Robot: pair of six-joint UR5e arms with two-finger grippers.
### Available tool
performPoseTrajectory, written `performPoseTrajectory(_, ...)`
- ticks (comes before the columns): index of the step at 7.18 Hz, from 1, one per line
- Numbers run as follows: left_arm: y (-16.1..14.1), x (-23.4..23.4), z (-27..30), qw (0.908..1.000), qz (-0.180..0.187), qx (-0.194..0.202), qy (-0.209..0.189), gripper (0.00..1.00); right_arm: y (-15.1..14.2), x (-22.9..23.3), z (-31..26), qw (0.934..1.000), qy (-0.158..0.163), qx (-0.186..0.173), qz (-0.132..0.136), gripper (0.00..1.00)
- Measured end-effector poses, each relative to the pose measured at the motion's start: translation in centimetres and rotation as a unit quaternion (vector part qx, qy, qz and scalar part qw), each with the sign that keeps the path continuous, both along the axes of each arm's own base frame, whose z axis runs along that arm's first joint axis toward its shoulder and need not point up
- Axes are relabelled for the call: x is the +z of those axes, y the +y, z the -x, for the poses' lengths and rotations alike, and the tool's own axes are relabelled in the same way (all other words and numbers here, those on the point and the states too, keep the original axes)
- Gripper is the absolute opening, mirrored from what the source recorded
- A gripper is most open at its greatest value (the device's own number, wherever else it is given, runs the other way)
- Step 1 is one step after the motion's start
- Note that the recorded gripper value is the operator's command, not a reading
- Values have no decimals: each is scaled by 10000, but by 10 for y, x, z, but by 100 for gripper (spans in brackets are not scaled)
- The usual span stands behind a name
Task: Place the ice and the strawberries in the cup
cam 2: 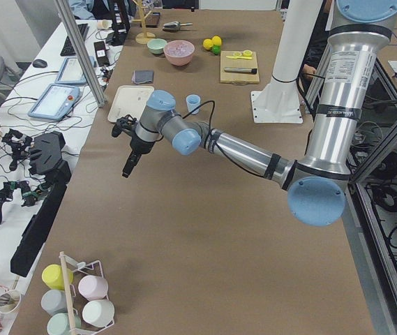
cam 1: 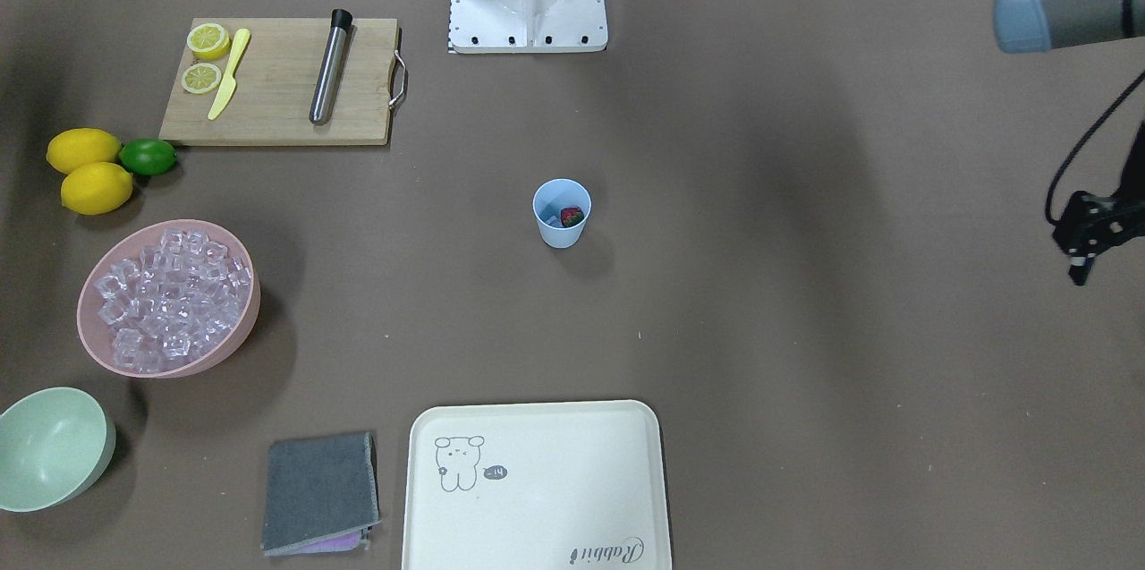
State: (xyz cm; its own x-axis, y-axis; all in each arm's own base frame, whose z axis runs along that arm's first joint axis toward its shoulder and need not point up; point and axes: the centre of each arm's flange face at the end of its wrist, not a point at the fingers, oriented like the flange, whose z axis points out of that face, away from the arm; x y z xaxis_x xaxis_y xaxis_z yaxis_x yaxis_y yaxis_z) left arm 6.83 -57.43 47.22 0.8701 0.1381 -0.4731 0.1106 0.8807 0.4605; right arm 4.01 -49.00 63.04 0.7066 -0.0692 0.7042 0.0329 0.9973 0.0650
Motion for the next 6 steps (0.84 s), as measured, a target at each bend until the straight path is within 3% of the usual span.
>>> performPoseTrajectory(2,27,68,87,9965,540,615,180,98,20,35,-38,9996,86,201,165,99)
performPoseTrajectory(3,48,109,104,9931,780,846,220,98,29,43,-49,9992,98,308,232,99)
performPoseTrajectory(4,64,143,116,9899,1007,947,309,98,34,46,-57,9988,100,401,274,100)
performPoseTrajectory(6,76,161,127,9842,1191,1025,817,98,36,46,-62,9983,100,485,319,99)
